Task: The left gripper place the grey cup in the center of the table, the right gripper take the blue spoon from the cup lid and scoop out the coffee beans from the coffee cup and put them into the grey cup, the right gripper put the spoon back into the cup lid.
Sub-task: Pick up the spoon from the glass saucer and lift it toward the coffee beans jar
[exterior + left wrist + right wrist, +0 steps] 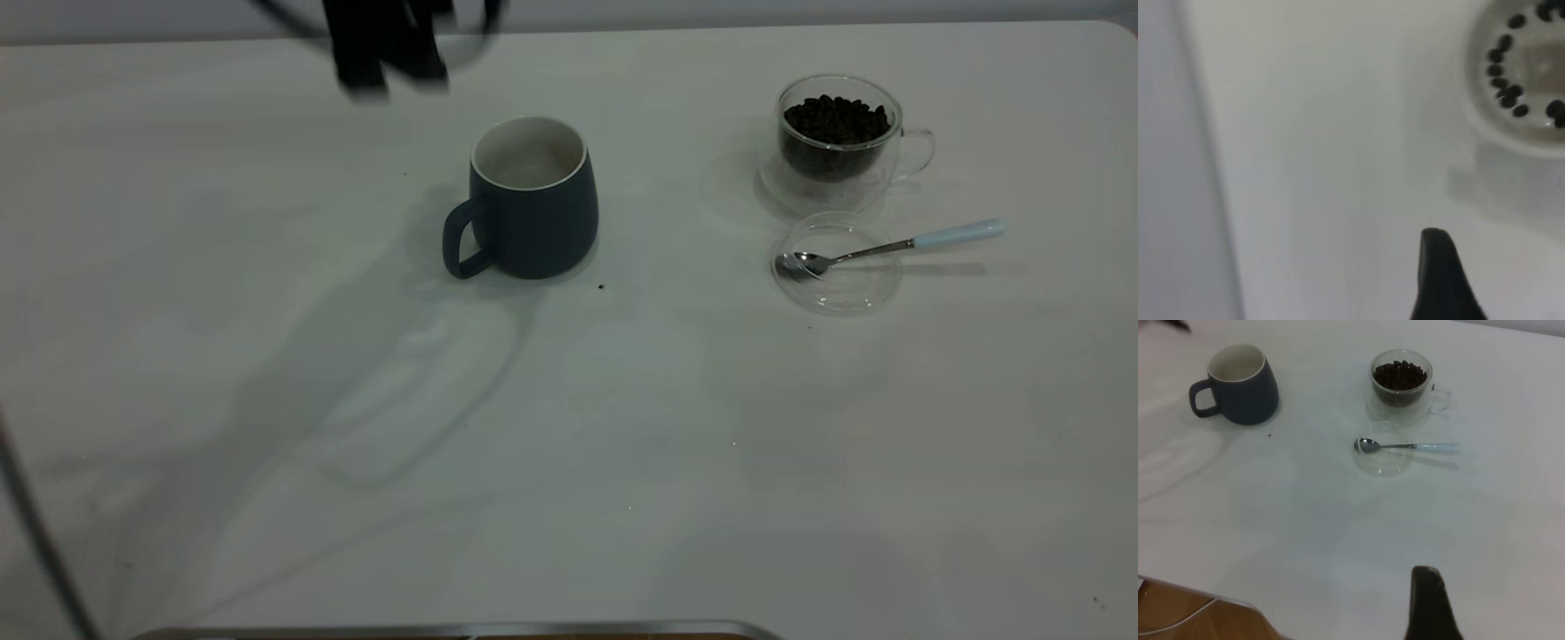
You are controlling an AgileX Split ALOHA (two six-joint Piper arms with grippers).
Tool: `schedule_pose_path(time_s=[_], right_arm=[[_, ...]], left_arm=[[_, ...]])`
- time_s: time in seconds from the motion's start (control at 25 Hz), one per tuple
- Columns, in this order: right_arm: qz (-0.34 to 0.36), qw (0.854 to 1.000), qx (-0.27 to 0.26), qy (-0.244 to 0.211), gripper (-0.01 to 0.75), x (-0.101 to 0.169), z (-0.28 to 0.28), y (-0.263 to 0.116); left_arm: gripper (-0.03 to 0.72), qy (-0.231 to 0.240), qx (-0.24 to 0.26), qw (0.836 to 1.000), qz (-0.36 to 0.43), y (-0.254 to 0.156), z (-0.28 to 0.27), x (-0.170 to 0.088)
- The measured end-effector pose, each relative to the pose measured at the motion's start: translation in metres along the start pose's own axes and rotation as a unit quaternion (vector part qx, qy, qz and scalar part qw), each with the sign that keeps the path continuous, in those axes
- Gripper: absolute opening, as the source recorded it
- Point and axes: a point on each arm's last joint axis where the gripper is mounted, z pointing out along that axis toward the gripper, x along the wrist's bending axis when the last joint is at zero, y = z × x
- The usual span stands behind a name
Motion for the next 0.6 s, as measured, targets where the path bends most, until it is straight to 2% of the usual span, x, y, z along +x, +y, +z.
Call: schedule_pose_path(time_s=[0.16,0.28,0.4,0.6], right_arm=[[0.000,1.000,0.000,0.000,0.523,0.000,0.000,0.000],[0.000,1.000,0.000,0.000,0.523,0.000,0.000,0.000],[0.000,1.000,0.000,0.000,0.523,0.000,0.000,0.000],[0.000,1.000,0.000,0.000,0.523,0.000,0.000,0.000]], left_arm=[[0.514,0.022,0.001,0.993,-0.120,0.000,-0.092,0.018],[0.514,0.062,-0.002,0.975,-0.212,-0.006,-0.171,0.020],[0.514,0.106,0.006,0.954,-0.279,-0.019,-0.241,0.011],[0.514,0.140,0.034,0.902,-0.408,-0.049,-0.333,-0.028]])
